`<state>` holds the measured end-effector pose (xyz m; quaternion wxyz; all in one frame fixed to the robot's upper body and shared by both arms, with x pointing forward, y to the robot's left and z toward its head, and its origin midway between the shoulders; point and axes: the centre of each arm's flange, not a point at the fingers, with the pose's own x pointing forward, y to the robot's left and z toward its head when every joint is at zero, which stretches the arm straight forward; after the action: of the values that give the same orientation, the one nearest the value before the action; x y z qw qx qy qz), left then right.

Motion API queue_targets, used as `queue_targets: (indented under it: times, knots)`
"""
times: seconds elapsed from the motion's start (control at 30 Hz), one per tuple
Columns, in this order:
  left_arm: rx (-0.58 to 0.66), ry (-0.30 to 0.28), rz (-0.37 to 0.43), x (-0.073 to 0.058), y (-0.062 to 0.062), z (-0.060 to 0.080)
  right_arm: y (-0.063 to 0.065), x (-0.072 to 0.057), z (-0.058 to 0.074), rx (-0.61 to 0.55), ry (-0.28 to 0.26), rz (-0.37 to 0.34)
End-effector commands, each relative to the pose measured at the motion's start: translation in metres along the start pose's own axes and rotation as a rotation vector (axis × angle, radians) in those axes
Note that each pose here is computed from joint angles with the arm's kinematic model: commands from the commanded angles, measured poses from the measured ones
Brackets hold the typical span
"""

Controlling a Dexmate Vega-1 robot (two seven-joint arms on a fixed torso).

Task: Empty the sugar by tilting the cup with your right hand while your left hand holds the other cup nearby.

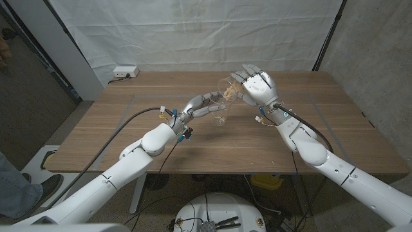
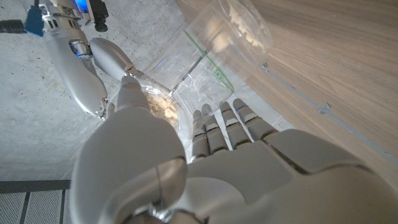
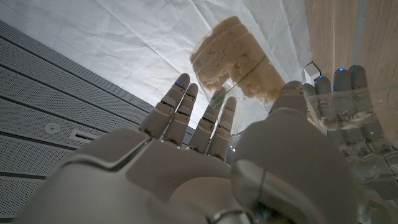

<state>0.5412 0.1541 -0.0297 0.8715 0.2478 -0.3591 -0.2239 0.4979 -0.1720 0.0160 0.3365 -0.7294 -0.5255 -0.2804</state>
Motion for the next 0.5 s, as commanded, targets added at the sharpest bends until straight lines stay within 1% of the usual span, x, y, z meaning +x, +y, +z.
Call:
queue_targets:
  times: [0.03,0.1,0.33,0.43,0.47,0.5]
  knots:
    - [-0.001,-0.002,-0.004,0.0004,0.001,0.003,-0.0012,0.0012,-0.002,-0.028,-0.028,-0.022]
    - [-0.003,-0.002,-0.003,0.0003,0.001,0.0031,-0.0013,0.0,-0.0028,-0.026,-0.031,-0.043]
    - [-0.001,0.001,-0.002,-0.0006,0.0011,0.0038,-0.0032,0.0,-0.0036,-0.033,-0.039,-0.068]
    - [-0.001,0.002,-0.005,-0.0004,0.0005,0.0041,-0.0054,0.001,-0.005,-0.039,-0.048,-0.098]
    - [-0.001,0.002,-0.005,-0.0004,0.0005,0.0041,-0.0054,0.001,-0.0051,-0.039,-0.048,-0.098]
    - [-0.002,0.002,-0.007,-0.0002,0.0,0.0042,-0.0063,0.0016,-0.0055,-0.052,-0.05,-0.115]
